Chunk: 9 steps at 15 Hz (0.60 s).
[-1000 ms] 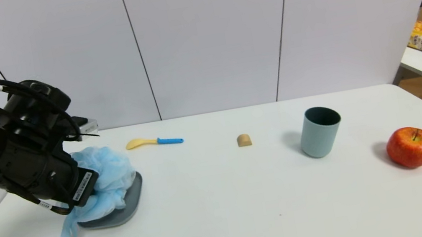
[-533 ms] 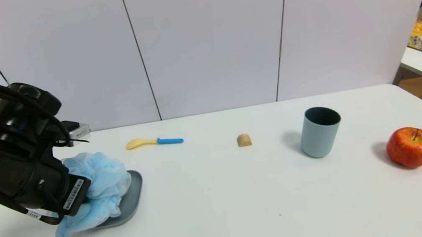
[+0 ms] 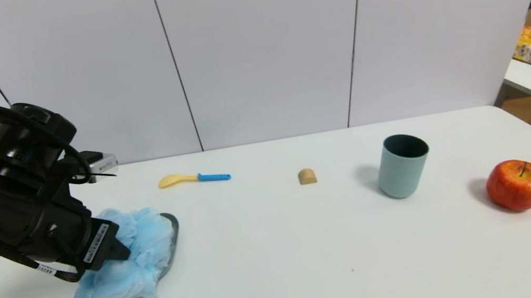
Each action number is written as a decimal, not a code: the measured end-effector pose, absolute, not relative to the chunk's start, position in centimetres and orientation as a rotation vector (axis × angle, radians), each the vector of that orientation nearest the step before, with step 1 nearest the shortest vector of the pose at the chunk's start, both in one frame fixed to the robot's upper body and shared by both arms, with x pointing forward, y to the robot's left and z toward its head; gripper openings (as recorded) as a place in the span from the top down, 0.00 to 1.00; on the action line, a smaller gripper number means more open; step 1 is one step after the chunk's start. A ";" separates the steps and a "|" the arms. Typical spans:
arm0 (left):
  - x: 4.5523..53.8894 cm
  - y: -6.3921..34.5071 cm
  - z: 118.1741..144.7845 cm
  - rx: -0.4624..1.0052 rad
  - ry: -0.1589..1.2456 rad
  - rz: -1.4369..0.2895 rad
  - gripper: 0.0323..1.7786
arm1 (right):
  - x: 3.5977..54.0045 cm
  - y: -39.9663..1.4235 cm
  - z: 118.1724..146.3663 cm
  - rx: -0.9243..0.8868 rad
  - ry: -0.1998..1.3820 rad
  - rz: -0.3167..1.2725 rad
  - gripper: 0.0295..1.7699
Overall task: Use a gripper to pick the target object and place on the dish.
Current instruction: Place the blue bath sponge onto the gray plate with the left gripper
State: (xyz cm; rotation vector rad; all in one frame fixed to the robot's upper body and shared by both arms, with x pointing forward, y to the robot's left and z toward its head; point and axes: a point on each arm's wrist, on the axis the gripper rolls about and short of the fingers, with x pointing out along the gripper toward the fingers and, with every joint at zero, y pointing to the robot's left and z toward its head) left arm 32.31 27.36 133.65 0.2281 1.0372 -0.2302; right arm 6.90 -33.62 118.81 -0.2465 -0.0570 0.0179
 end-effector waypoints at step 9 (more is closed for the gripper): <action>33.4 27.1 134.4 0.205 0.928 -0.222 0.17 | 6.9 -33.6 118.8 -0.247 -0.057 0.018 0.03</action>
